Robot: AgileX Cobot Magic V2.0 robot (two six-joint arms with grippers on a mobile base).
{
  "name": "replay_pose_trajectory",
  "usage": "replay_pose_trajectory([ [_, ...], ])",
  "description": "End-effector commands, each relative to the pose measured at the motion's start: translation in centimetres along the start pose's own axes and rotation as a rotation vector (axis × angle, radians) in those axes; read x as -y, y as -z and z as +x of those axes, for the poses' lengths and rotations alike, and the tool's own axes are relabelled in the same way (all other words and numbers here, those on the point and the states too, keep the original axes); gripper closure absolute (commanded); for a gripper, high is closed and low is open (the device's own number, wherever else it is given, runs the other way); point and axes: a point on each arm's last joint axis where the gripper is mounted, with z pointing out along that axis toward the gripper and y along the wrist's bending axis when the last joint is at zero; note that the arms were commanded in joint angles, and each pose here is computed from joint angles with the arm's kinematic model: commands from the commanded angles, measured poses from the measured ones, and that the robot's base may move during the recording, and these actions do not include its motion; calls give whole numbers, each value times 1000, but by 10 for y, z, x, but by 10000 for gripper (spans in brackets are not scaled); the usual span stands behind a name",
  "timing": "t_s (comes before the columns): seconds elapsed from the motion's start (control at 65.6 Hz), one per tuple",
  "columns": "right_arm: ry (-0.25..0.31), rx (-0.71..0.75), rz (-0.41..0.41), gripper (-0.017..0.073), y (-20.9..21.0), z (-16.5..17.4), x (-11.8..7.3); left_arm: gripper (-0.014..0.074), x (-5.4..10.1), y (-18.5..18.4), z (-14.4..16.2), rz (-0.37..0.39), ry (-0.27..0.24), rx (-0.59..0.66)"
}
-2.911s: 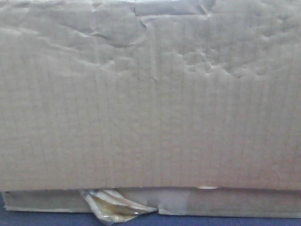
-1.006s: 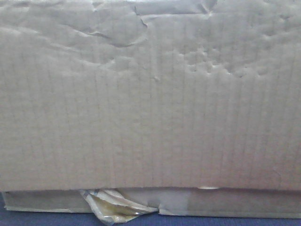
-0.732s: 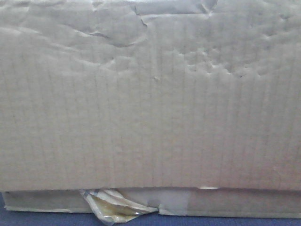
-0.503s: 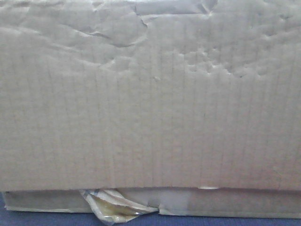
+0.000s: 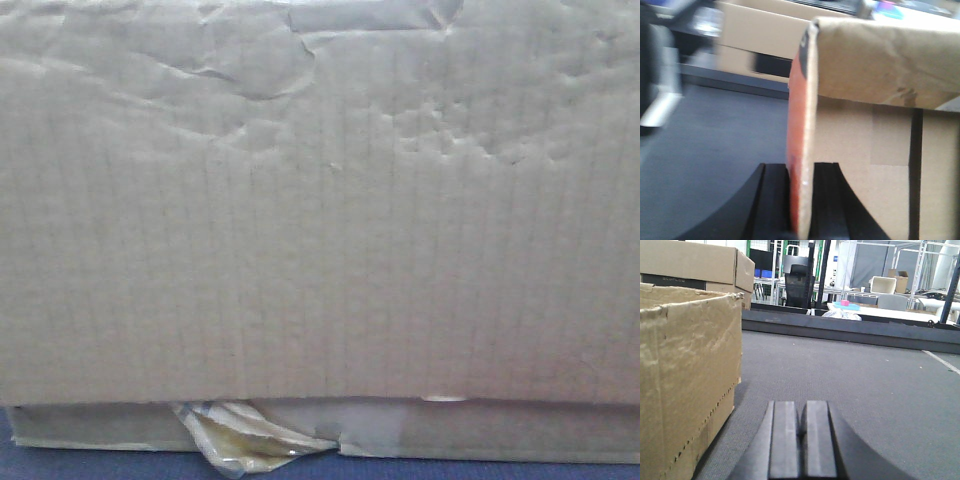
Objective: Stack two boxes on right shelf middle
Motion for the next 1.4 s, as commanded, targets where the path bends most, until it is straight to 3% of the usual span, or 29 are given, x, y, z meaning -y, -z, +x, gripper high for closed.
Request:
replay_pose_trajectory([
  [0.0,4,28,6,728,0,-3,0,704,23,-3,6,9,2,10],
  [0.091,4,28,6,728,0,-3,0,704,49,-11,18,21,-25,-13],
  [0.229,4,28,6,728,0,-3,0,704,94,-27,48,96,-61,-109],
  [0.396,4,28,6,728,0,-3,0,704,121,-49,89,66,-76,-221],
  [0.533,4,28,6,728,0,-3,0,704,124,-68,121,16,-51,-330],
  [0.899,4,28,6,728,0,-3,0,704,119,-101,202,-102,-74,-595],
  [1.143,4,28,6,728,0,-3,0,704,119,-115,229,-138,-94,-683],
  [1.296,4,28,6,728,0,-3,0,704,128,-125,241,-105,-73,-716],
  [1.387,4,28,6,728,0,-3,0,704,128,-128,244,-109,-94,-728],
])
